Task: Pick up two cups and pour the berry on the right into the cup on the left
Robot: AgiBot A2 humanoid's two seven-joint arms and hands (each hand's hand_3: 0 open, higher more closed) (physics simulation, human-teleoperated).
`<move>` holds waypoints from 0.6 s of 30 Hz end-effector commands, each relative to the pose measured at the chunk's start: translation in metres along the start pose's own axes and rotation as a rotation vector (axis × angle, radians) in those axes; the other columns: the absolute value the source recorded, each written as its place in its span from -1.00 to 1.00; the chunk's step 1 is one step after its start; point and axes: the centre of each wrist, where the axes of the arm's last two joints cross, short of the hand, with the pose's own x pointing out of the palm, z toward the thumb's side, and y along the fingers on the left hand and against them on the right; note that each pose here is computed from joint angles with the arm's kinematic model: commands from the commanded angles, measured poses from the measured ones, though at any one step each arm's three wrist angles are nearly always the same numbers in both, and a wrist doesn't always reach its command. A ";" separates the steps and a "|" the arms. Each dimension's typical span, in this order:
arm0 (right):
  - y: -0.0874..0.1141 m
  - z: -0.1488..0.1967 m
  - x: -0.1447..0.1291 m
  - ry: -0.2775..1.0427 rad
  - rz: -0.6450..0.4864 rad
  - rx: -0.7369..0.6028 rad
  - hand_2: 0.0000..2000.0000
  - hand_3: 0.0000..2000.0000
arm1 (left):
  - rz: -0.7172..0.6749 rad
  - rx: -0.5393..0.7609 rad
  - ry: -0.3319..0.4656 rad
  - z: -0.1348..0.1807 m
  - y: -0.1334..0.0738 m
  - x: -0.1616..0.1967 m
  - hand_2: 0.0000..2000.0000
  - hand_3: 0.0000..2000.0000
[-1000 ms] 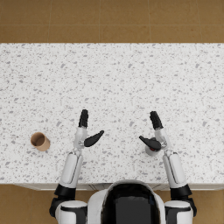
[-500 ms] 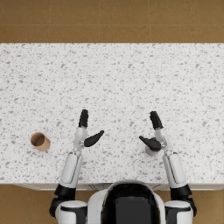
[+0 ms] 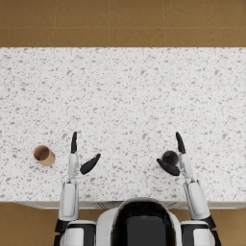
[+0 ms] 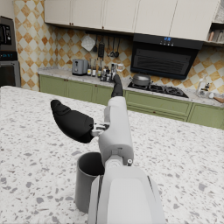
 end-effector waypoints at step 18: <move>0.047 -0.013 -0.003 0.025 -0.030 0.149 -1.00 -1.00 | 0.493 -0.180 0.071 -0.039 -0.048 -0.102 -1.00 -1.00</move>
